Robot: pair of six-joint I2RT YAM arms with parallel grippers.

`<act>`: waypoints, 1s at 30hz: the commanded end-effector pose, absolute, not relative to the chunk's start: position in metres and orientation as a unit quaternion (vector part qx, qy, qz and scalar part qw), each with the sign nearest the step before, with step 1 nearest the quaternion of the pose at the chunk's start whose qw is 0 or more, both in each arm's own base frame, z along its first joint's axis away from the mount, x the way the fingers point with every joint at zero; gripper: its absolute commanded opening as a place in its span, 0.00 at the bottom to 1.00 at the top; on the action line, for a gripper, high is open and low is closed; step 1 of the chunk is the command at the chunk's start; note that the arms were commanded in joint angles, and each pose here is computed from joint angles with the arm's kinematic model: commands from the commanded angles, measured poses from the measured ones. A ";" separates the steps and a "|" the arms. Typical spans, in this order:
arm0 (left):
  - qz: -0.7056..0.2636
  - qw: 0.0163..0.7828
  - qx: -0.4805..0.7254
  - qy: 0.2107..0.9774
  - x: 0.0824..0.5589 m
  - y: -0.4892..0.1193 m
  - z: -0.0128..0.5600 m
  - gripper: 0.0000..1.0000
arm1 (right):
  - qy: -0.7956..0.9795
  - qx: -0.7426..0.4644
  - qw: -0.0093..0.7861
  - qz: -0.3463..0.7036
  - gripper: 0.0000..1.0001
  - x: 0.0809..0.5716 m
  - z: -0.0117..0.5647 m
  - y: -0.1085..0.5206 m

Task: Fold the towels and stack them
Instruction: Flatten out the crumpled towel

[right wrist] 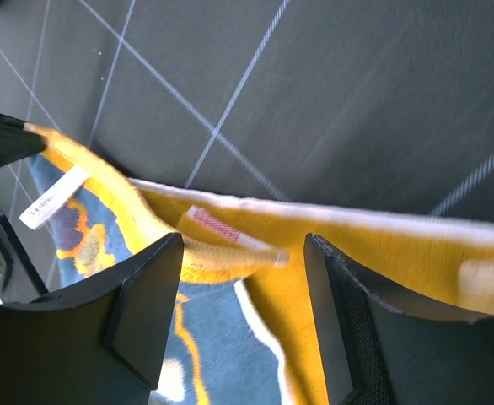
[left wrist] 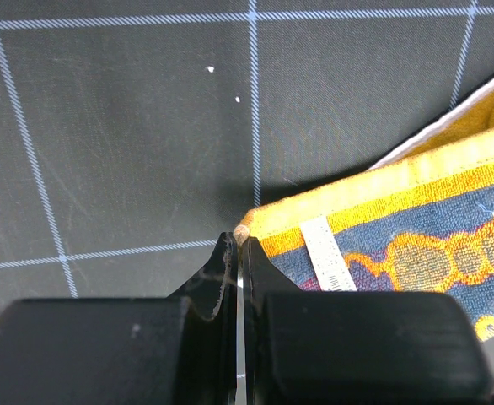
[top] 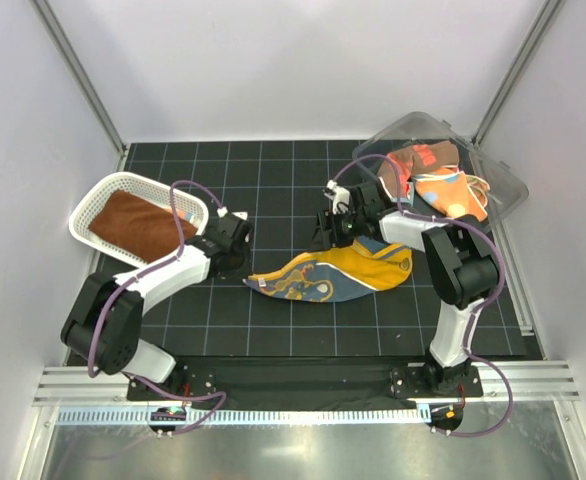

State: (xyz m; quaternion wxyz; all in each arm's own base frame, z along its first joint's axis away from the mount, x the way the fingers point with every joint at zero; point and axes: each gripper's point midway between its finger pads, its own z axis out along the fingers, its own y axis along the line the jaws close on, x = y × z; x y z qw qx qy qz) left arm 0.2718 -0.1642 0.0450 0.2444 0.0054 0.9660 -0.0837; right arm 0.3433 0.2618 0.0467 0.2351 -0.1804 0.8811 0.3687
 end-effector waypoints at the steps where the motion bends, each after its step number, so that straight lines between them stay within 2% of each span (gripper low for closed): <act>1: -0.068 0.259 -0.010 0.964 0.281 -0.160 0.047 0.00 | 0.849 -0.252 0.247 0.393 0.67 0.351 0.063 0.275; 10: -0.062 0.259 -0.009 0.964 0.282 -0.159 0.048 0.00 | 0.854 -0.262 0.221 0.392 0.65 0.343 0.044 0.272; 16: -0.058 0.259 -0.013 0.964 0.284 -0.158 0.048 0.00 | 0.836 -0.263 0.240 0.418 0.60 0.331 0.062 0.270; 19: -0.058 0.258 -0.015 0.964 0.287 -0.159 0.046 0.00 | 0.833 -0.258 0.246 0.422 0.52 0.330 0.064 0.269; 20: -0.058 0.257 -0.015 0.965 0.288 -0.160 0.045 0.00 | 0.832 -0.259 0.249 0.423 0.43 0.330 0.067 0.270; 22: -0.061 0.257 -0.016 0.964 0.289 -0.162 0.045 0.00 | 0.834 -0.255 0.252 0.420 0.33 0.331 0.068 0.268; 23: -0.061 0.256 -0.016 0.965 0.289 -0.163 0.045 0.00 | 0.833 -0.255 0.260 0.417 0.21 0.332 0.074 0.268; 26: -0.065 0.264 -0.014 0.962 0.295 -0.166 0.051 0.00 | 0.840 -0.243 0.279 0.397 0.01 0.334 0.088 0.261; 29: -0.089 0.294 0.011 0.952 0.307 -0.176 0.082 0.00 | 0.849 -0.219 0.318 0.360 0.01 0.338 0.126 0.247; 30: -0.103 0.314 0.017 0.944 0.310 -0.179 0.102 0.00 | 0.844 -0.207 0.348 0.352 0.01 0.337 0.157 0.242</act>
